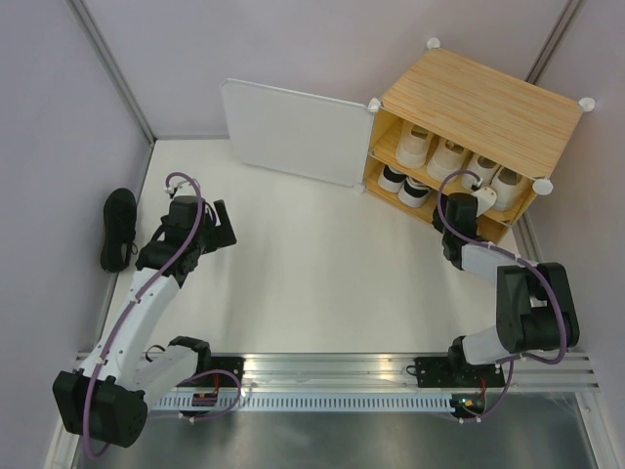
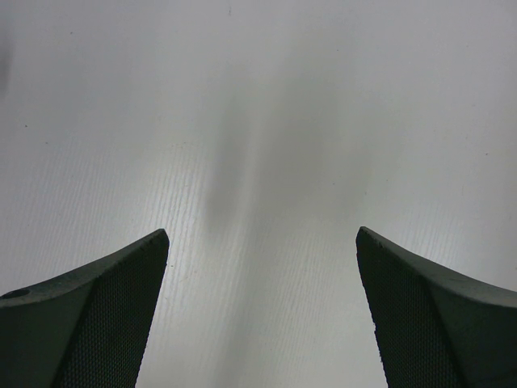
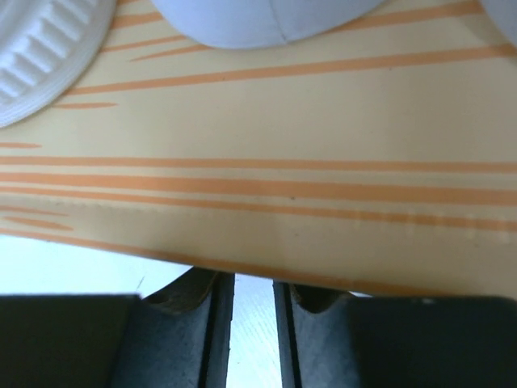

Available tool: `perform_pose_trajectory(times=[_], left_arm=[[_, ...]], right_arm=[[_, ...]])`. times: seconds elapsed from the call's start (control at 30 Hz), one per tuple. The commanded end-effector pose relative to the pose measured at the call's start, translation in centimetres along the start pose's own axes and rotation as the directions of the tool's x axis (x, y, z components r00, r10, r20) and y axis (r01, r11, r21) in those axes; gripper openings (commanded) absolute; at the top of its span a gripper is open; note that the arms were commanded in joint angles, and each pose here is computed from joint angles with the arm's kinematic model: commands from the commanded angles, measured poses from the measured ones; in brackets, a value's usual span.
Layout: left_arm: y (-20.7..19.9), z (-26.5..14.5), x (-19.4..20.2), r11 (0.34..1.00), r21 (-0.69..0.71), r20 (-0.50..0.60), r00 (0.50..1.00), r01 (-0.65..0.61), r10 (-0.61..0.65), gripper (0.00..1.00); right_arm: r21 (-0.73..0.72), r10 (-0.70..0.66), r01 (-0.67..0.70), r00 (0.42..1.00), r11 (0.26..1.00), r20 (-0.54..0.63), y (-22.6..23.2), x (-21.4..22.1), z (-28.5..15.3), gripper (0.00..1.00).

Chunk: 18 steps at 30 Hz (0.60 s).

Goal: Place and organize the shoes in the shoe cabinet

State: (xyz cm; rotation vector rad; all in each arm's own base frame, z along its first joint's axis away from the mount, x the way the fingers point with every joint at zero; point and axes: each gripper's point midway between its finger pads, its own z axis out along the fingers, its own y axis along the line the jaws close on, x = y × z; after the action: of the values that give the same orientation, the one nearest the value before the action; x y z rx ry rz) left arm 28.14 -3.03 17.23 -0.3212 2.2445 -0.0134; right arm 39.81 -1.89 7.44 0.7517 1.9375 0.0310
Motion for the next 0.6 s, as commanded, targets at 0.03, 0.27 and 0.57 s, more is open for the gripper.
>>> perform_pose_trajectory(times=[0.03, 0.27, 0.57], left_arm=[[0.5, 0.2, -0.5, 1.0, -0.027, 0.02, 1.0, -0.015, 0.015, 1.0], [0.4, 0.3, -0.4, 1.0, -0.027, 0.012, 1.0, -0.016, 0.016, 1.0], [0.6, 0.7, -0.1, 0.999, -0.043, 0.0, 1.0, -0.015, 0.015, 1.0]], right_arm=[[-0.076, 0.038, -0.036, 0.999, 0.996, 0.02, 1.2, -2.1, -0.8, 0.33], [-0.156, 0.024, -0.042, 0.993, 0.987, -0.118, 1.8, -0.8, -5.6, 0.55], [-0.227, -0.09, 0.044, 0.977, 0.973, -0.194, 1.6, -1.5, -12.2, 0.78]])
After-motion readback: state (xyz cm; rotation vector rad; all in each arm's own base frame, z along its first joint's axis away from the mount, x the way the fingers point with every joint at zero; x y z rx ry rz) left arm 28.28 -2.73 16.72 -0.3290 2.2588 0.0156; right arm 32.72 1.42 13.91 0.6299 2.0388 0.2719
